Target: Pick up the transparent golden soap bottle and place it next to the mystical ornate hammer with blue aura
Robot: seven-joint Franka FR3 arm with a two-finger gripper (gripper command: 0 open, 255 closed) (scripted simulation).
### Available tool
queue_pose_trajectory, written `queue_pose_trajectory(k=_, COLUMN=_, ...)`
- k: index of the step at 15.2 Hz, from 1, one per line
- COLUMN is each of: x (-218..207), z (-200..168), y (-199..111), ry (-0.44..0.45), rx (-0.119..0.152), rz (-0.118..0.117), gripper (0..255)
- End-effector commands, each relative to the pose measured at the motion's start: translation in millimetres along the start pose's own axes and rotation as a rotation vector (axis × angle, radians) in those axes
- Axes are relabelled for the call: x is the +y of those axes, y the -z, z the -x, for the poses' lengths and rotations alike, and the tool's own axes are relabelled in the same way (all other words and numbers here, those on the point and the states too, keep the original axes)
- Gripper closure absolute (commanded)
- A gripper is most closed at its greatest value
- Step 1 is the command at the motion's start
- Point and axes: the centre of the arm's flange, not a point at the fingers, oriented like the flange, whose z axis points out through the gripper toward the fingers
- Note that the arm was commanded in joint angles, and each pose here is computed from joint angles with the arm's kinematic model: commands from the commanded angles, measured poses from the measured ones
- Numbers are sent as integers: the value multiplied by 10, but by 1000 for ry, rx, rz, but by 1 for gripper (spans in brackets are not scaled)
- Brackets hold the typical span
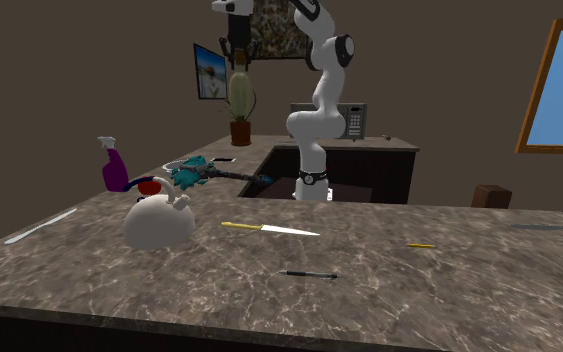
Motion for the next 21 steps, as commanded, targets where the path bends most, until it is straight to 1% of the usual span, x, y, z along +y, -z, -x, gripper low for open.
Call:
queue_pose_trajectory(k=1, x=11, z=261, y=-85, ry=1, rx=0, rz=1, gripper=255)
queue_pose_trajectory(k=21, x=385, z=2735, y=-925, ry=1, rx=0, rz=1, gripper=255)
